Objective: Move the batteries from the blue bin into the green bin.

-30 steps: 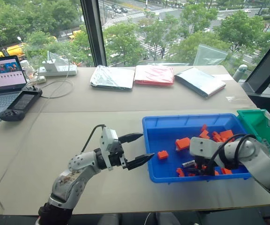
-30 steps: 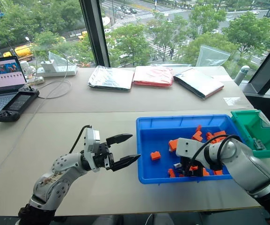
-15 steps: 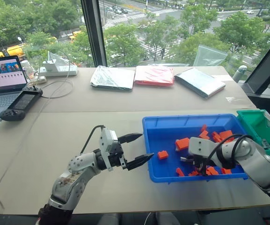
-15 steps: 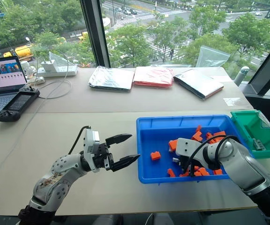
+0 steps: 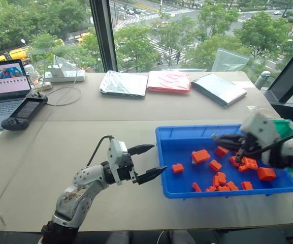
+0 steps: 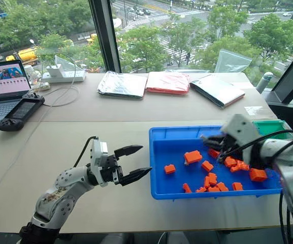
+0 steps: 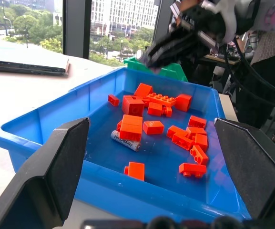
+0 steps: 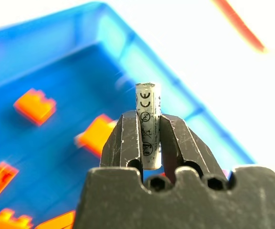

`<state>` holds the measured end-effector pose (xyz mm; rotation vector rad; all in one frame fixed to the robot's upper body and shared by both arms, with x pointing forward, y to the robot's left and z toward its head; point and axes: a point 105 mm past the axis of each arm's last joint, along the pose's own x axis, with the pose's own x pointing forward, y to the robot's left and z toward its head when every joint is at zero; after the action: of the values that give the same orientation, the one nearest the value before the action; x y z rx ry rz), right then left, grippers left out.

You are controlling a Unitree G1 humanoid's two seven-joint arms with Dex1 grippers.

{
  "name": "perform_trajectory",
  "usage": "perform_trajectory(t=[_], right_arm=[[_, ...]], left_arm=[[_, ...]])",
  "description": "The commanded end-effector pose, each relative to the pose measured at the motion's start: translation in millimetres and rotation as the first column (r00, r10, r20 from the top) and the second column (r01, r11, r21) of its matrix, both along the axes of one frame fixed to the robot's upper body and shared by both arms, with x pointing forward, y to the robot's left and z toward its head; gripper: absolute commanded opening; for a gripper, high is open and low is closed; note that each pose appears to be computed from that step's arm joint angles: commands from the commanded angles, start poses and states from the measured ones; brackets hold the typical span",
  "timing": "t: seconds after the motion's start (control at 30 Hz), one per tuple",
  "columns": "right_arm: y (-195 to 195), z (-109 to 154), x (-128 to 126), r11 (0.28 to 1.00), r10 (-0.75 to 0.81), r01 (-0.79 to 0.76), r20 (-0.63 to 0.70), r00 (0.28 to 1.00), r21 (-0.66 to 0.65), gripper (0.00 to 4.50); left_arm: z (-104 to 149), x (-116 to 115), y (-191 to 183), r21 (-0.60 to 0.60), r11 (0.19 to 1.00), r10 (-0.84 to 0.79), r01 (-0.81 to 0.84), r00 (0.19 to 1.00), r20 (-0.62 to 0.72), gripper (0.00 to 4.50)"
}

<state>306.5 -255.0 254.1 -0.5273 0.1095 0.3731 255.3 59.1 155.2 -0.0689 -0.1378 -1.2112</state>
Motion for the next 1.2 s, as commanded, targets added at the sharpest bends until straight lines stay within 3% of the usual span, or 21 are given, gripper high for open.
perform_trajectory(t=[0.03,0.13,0.37,0.43,0.63,0.73,0.77,0.83,0.9,1.0,1.2], right_arm=[[-78.0,17.4,9.0,0.893,-0.443,0.449,0.106,0.890,-0.037,0.23],[-128.7,14.0,3.7,0.715,-0.690,0.698,0.134,0.712,-0.028,0.23],[-146.7,4.4,4.3,0.627,-0.777,0.778,0.112,0.620,0.040,0.23],[-146.0,5.9,5.6,0.631,-0.775,0.772,0.110,0.622,0.074,1.24],[-133.3,36.1,10.1,0.683,-0.728,0.717,0.224,0.648,0.142,3.24],[-79.4,42.5,24.8,0.868,-0.495,0.484,0.247,0.833,0.110,4.23],[-48.5,36.0,27.5,0.938,-0.347,0.340,0.216,0.913,0.070,4.41],[0.8,15.1,20.2,0.996,-0.080,0.084,0.119,0.990,-0.026,4.41],[25.3,-1.4,8.7,0.995,0.063,-0.060,0.037,0.997,-0.077,4.41],[68.3,-36.0,-17.7,0.946,0.306,-0.318,-0.152,0.940,-0.062,4.41],[81.5,-82.5,-36.5,0.835,0.435,-0.515,-0.340,0.834,-0.195,4.41]], left_arm=[[9.4,-2.6,-2.2,-0.012,1.000,-0.011,0.011,0.999,0.033,4.50],[11.1,-2.1,-3.1,-0.013,1.000,-0.010,0.011,0.999,0.034,4.50],[12.1,-1.8,-3.6,-0.013,1.000,-0.008,0.008,0.999,0.034,4.50],[11.8,-1.7,-3.4,-0.013,1.000,-0.008,0.008,0.999,0.033,4.50],[10.6,-1.0,-2.4,-0.011,1.000,-0.005,0.005,0.999,0.032,4.50],[10.1,-1.0,-1.8,-0.011,1.000,-0.003,0.003,1.000,0.031,4.50],[10.2,-0.7,-1.8,-0.011,1.000,-0.001,0.002,1.000,0.031,4.50],[10.1,-0.5,-1.7,-0.011,1.000,0.000,0.000,1.000,0.031,4.50],[10.2,-0.4,-1.9,-0.011,1.000,0.000,0.000,1.000,0.031,4.50],[10.3,-0.2,-2.3,-0.014,1.000,0.000,0.000,1.000,0.030,4.50],[10.8,0.5,-3.2,-0.017,1.000,0.004,-0.003,1.000,0.031,4.50]])
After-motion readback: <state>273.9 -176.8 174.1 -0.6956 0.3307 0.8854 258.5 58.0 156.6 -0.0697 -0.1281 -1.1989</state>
